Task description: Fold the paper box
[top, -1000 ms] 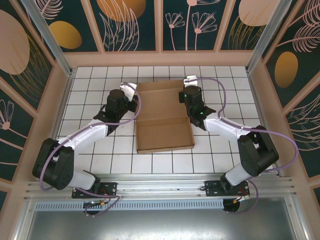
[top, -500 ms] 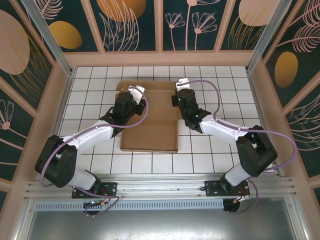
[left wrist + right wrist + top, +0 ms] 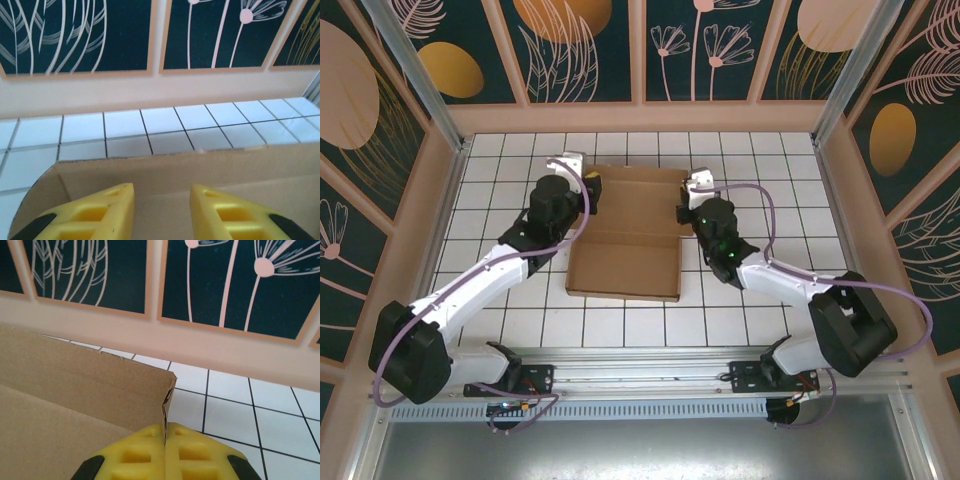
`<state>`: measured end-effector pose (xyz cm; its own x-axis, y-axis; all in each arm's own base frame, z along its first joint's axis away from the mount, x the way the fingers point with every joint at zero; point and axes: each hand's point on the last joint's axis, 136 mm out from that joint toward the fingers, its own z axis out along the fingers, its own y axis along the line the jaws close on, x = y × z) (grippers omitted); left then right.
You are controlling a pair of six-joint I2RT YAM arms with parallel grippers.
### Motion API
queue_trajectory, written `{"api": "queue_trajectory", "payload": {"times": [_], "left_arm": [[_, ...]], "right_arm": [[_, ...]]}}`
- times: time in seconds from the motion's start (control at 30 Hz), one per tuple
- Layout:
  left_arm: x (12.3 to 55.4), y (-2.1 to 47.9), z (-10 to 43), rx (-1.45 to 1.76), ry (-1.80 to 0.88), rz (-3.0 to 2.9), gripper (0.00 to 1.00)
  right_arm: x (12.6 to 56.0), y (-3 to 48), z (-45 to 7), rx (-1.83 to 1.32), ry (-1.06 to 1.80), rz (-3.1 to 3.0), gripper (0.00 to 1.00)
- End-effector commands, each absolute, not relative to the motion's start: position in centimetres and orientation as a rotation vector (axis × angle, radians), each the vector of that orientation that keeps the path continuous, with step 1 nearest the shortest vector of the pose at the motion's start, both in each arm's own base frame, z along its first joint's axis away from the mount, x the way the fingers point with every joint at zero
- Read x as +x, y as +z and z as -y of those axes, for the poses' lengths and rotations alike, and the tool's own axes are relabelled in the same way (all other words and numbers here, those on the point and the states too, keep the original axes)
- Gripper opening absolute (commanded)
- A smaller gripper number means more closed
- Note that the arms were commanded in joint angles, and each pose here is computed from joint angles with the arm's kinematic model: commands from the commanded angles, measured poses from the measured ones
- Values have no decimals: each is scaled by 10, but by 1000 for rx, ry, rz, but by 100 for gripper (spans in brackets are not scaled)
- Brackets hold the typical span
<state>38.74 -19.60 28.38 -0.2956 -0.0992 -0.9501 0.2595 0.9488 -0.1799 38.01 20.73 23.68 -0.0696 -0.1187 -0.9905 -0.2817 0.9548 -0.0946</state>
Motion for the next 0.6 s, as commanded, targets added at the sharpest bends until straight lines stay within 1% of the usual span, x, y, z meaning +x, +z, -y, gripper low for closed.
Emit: {"api": "queue_trajectory", "payload": {"times": [0.0, 0.03, 0.1, 0.13, 0.17, 0.2, 0.23, 0.3, 0.37, 0.47, 0.53, 0.57], "left_arm": [[386, 289, 207, -30, -518, -1968, 38], [385, 290, 209, -40, -533, -1994, 39], [384, 293, 202, -58, -495, -2001, 45], [382, 295, 195, -43, -455, -1986, 49], [380, 296, 186, -33, -400, -1965, 56], [378, 296, 175, -42, -346, -1944, 60], [376, 294, 163, -45, -306, -1925, 62], [373, 290, 150, -23, -301, -1899, 63], [371, 275, 138, -25, -320, -1910, 64], [371, 268, 120, -63, -253, -1894, 64], [368, 272, 113, -44, -223, -1849, 64], [368, 274, 110, -34, -213, -1828, 67]], "right_arm": [[371, 276, -210, -322, 195, -1480, 0], [371, 276, -208, -316, 191, -1479, 1], [372, 275, -204, -303, 177, -1496, 6], [373, 273, -202, -309, 179, -1508, 9], [375, 271, -198, -306, 185, -1524, 12], [377, 269, -195, -303, 193, -1543, 14], [379, 268, -191, -300, 208, -1561, 17], [381, 264, -186, -306, 247, -1598, 27], [380, 265, -184, -339, 285, -1614, 38], [376, 269, -181, -353, 319, -1615, 61], [380, 272, -172, -312, 324, -1645, 68], [382, 272, -171, -335, 362, -1662, 71]]}}
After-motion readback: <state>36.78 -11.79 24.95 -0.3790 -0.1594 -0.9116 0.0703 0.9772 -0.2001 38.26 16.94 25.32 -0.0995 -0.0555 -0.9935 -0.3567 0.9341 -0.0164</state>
